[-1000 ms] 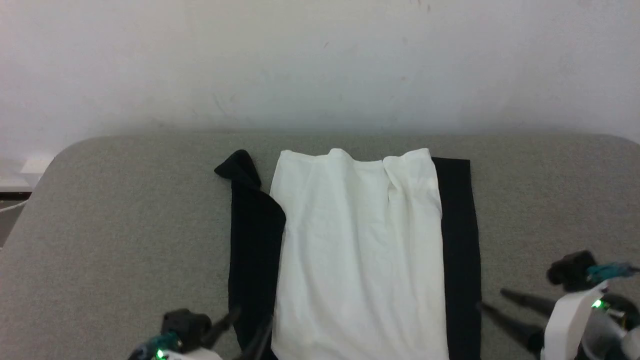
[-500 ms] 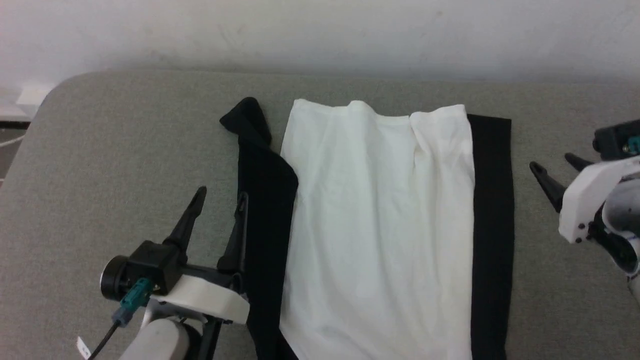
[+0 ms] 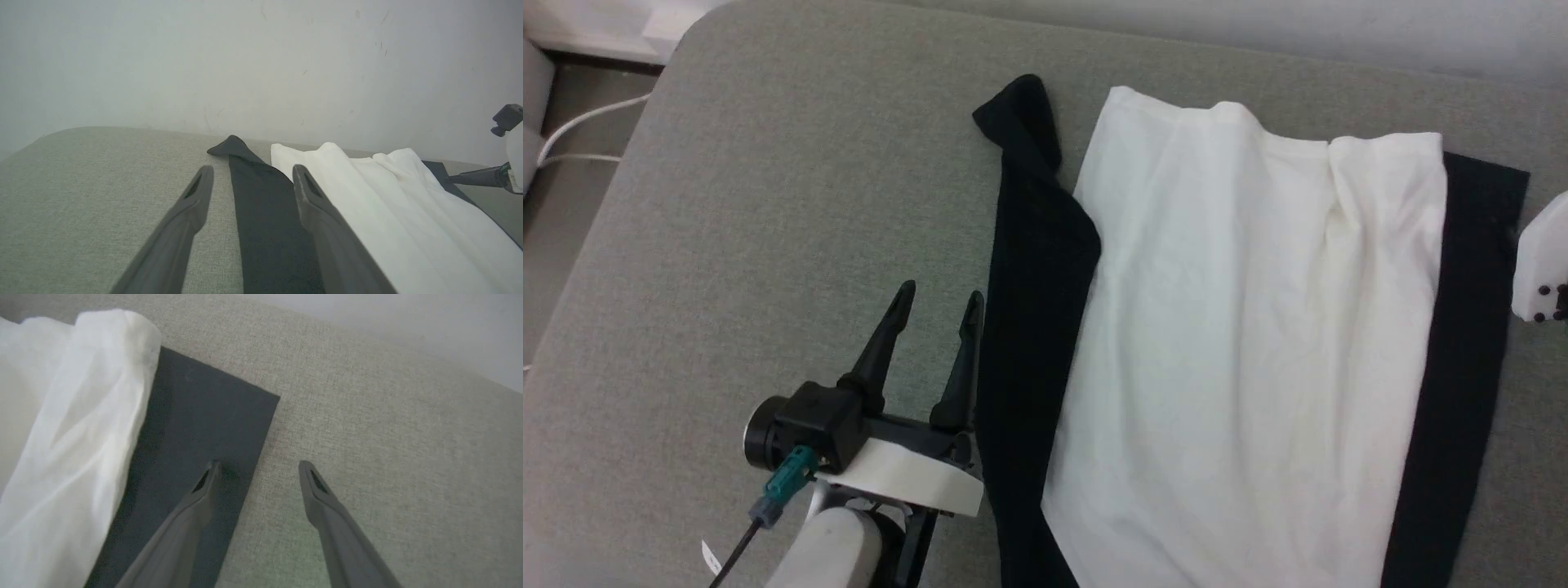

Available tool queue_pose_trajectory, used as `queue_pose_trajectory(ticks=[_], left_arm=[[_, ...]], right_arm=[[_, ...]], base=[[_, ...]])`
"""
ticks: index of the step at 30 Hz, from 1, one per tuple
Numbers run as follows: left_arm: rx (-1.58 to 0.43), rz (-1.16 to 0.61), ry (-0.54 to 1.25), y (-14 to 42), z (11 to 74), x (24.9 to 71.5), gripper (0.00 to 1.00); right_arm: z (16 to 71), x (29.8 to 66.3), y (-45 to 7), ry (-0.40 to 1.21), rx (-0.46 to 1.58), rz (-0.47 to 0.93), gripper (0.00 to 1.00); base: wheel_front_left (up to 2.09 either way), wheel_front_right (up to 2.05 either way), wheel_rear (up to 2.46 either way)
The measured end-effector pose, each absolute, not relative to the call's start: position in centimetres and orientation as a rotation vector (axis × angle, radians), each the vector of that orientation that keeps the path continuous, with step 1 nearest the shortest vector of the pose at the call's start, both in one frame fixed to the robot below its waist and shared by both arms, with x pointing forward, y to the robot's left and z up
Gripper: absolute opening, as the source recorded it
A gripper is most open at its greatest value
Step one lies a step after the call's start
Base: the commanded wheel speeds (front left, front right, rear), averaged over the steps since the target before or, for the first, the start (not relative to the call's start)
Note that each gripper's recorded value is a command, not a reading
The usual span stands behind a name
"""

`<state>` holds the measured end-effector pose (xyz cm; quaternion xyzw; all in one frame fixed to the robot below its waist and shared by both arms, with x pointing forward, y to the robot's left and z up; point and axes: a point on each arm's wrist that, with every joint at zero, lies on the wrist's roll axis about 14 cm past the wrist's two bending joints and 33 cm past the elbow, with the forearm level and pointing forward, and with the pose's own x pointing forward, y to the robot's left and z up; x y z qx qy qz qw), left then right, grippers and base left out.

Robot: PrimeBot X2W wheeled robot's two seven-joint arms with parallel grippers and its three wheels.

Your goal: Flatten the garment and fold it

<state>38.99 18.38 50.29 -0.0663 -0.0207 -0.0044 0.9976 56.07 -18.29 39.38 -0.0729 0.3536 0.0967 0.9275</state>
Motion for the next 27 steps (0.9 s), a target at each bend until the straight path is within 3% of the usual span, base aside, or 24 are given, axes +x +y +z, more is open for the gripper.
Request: queue_pose_trajectory(ticks=[4,5,6,13,27], left_arm=[[-0.12,0.031,-0.023,19.7,49.6,38.7,1.0],[-0.116,0.038,-0.02,19.9,49.5,38.7,1.0],[-0.114,0.047,-0.016,20.2,49.3,38.6,1.0],[-0.103,0.062,-0.007,21.0,48.9,38.5,1.0],[-0.131,0.024,-0.041,19.8,49.9,35.9,1.0]], right_arm=[[36.8,56.2,-17.2,0.77,-0.149,0.215,1.0],[36.6,56.5,-17.1,0.77,-0.15,0.217,0.62],[36.4,56.7,-16.9,0.766,-0.151,0.221,0.0],[36.9,57.2,-17.0,0.675,-0.11,0.211,0.0],[46.0,54.7,-27.5,0.385,-0.036,-0.036,0.0]], base=[[0.0,0.0,0.0],[0.0,0.0,0.0],[0.0,0.0,0.0],[0.0,0.0,0.0],[0.0,0.0,0.0]])
